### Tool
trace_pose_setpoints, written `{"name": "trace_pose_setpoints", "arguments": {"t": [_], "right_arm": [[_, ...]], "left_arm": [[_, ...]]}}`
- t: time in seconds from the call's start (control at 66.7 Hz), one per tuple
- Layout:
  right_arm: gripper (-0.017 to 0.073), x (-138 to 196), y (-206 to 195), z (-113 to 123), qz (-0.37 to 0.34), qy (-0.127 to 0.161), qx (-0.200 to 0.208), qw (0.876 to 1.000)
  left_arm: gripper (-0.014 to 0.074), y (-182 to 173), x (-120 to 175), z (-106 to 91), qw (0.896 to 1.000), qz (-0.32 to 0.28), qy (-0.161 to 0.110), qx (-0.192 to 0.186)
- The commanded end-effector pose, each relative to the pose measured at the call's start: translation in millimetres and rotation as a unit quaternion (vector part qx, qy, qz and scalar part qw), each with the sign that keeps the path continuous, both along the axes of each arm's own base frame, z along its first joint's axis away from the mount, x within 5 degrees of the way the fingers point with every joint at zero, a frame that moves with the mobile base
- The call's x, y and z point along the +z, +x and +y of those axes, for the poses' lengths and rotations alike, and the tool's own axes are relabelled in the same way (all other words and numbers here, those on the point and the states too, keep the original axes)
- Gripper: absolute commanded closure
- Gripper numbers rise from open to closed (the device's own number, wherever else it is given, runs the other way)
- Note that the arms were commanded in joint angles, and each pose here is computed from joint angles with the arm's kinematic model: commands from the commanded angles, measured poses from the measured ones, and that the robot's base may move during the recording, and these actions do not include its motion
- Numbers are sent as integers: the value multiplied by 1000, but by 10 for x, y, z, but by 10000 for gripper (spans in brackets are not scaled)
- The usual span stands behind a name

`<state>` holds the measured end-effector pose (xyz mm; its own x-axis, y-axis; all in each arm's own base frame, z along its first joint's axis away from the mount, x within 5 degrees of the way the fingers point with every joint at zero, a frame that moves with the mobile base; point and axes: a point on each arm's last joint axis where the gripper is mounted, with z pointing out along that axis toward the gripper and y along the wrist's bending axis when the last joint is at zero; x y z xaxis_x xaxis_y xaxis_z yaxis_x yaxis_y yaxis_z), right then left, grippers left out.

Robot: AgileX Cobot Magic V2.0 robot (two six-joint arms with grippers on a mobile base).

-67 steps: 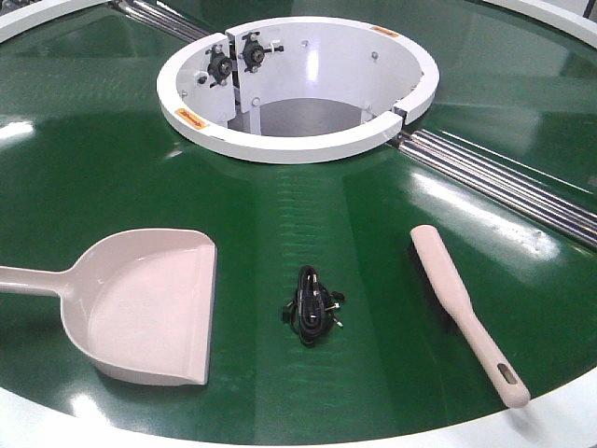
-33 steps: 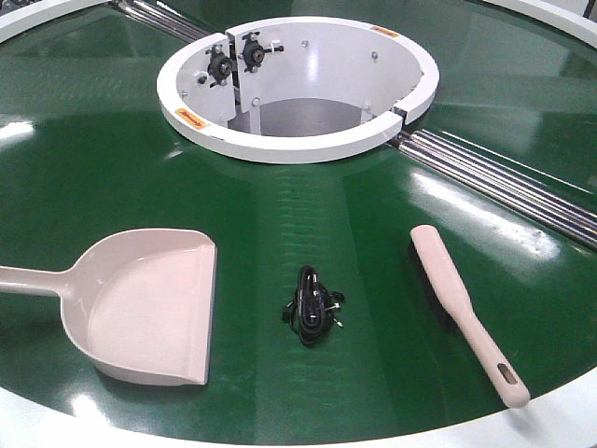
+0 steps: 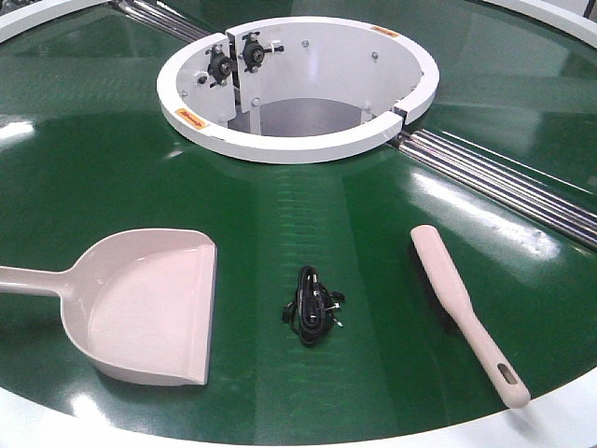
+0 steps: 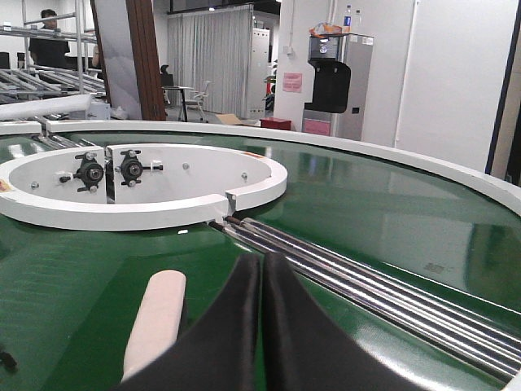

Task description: Clean and inspect green conveyor with broom and dustpan

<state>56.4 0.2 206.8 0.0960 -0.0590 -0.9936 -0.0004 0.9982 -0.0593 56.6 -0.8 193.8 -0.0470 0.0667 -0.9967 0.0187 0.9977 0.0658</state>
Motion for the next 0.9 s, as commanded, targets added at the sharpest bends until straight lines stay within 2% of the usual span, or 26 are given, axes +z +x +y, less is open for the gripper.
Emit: {"name": "trace_pose_setpoints", "arguments": {"t": [0.0,0.03,0.105,0.225,0.315,0.39,0.51,0.6,0.675,0.735,0.84,0.885], "right_arm": [[560,20,-10,-15,-37,6,-8,999],[560,21,-10,-15,-38,8,-8,999],[560,30,-12,-17,-43,10,-9,999],[560,82,-23,-31,-70,30,-13,997],[560,202,-48,-38,-96,38,-15,995],[560,378,-87,-30,-113,25,-12,993],[560,768,-215,-7,-144,-31,-12,989],[560,1078,-321,-1,-166,-71,-20,983],[560,1356,-392,-1,-177,-67,-20,982],[560,1561,-408,-1,-175,-49,-14,983],[560,1928,-412,6,-158,-17,-1,987],[560,2042,-357,11,-136,-14,3,991]], "left_arm": [[600,-6,66,1,999,-53,-9,1],[600,-7,80,1,998,-61,-12,1],[600,-10,112,3,995,-77,-66,0],[600,-18,166,10,986,-107,-127,-1],[600,-30,229,20,978,-137,-158,-3],[600,-58,348,26,969,-174,-173,-8],[600,-147,678,26,960,-221,-171,-16],[600,-253,1008,20,954,-256,-157,-23],[600,-331,1327,11,953,-270,-132,-26],[600,-371,1573,6,956,-268,-114,-24],[600,-362,1998,8,966,-244,-86,-14],[600,-337,2177,13,971,-226,-77,-8]]}}
